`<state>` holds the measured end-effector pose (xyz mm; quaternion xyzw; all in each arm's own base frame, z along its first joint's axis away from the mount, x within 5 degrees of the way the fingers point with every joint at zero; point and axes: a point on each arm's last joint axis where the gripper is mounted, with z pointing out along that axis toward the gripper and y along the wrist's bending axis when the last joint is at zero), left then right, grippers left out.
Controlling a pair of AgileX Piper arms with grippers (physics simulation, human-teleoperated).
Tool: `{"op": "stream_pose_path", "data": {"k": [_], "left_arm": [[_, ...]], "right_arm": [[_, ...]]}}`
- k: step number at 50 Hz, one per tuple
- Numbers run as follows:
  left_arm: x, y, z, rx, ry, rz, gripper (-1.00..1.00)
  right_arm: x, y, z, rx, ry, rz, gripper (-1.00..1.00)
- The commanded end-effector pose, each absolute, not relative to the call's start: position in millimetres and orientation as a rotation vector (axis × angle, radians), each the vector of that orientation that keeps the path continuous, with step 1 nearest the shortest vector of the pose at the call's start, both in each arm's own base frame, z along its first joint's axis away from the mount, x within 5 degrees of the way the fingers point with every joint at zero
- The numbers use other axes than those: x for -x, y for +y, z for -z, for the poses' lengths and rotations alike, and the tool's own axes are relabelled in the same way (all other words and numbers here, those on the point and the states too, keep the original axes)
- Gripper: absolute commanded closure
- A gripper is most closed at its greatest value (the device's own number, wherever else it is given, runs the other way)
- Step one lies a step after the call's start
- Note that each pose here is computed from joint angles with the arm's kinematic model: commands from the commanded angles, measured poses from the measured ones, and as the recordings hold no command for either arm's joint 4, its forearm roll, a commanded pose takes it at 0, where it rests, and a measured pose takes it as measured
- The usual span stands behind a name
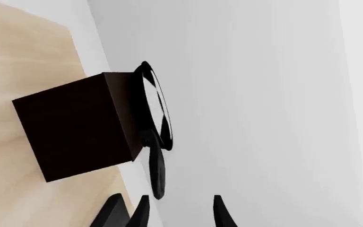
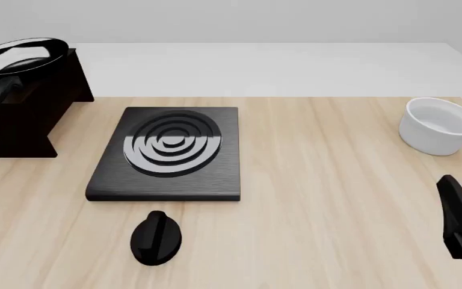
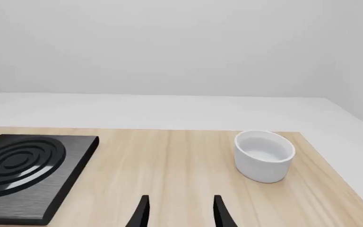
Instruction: Put the frying pan on top of the cabinet.
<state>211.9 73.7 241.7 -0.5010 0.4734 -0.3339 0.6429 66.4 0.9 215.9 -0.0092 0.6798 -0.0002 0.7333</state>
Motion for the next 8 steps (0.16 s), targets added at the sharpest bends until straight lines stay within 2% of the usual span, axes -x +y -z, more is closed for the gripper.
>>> {"op": "stream_pose_path", "data": {"k": [1, 8], "left_arm": [[-187.8, 75.4, -248.0, 1.142, 1.048, 0.713, -1.00], [-165.5, 70.0, -254.6, 1.134, 1.036, 0.691, -1.00]], "right_arm": [[-65.9, 0.8, -216.0, 0.020, 1.494, 0.001, -1.00], [-65.1, 1.0, -215.6, 0.023, 1.493, 0.001, -1.00]]}}
